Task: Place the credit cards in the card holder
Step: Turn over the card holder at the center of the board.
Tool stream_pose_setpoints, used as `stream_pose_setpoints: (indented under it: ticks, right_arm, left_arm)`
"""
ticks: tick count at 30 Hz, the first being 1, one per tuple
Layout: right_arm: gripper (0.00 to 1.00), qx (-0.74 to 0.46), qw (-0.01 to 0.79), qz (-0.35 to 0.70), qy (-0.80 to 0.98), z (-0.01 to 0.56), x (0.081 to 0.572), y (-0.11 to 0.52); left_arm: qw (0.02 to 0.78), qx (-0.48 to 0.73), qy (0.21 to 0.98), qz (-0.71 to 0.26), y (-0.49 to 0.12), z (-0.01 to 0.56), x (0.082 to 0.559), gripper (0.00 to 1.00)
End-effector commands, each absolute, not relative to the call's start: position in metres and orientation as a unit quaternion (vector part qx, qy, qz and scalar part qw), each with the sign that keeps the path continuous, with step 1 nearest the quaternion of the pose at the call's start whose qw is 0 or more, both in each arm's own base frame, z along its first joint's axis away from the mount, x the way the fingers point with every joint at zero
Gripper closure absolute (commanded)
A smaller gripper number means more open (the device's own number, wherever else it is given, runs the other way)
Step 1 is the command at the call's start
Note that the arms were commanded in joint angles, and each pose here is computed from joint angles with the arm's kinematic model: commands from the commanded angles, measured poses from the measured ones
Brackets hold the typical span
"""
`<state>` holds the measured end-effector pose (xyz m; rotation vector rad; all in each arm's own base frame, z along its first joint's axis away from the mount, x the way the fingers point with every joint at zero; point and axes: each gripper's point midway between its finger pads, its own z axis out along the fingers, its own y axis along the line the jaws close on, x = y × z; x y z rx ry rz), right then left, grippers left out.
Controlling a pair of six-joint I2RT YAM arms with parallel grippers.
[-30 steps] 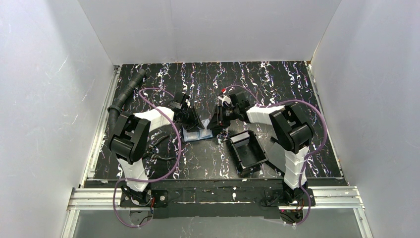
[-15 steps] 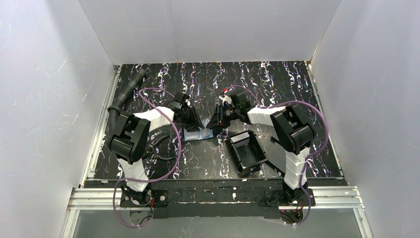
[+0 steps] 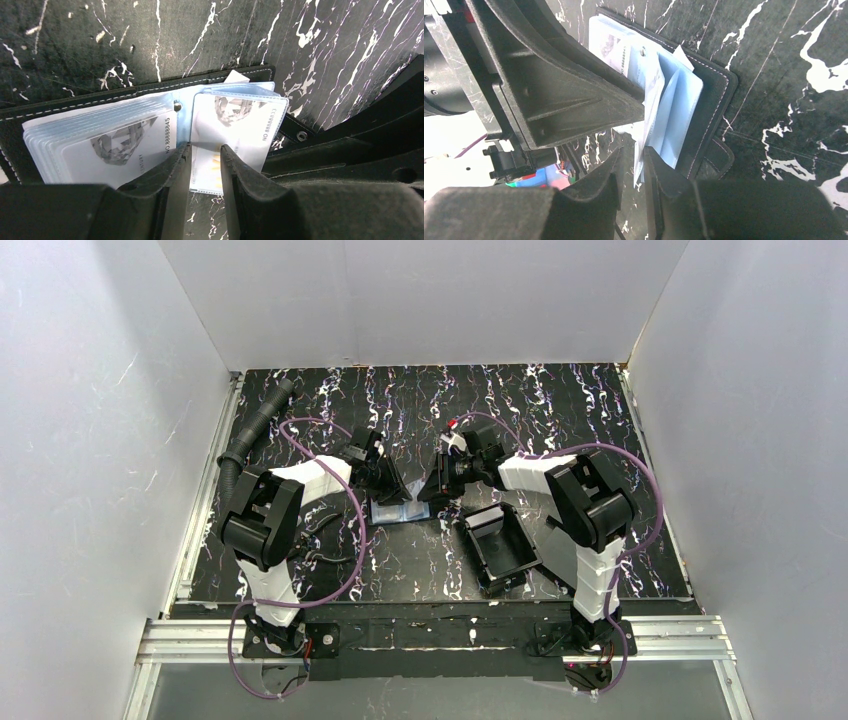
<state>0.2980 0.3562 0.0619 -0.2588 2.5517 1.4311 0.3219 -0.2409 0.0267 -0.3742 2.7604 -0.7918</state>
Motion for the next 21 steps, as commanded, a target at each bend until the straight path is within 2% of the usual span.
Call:
stream_pose_setpoints:
  ticks: [1,21]
  right_arm:
    - [0.72,-0.128,0.136,0.511,0.839,0.1066,0.2962,0.3703]
    - [0.69,-0.146,0.143,0.487,0.849,0.1118,0.2969,0.3739]
  left_arm:
    - [0.112,-0.128,0.950,-0.262,-0.2368,0.0203,0.3112,0.74]
    - [0.110,-0.129,0.949,-0.266,-0.2387,0.0195,0.3116,0.75]
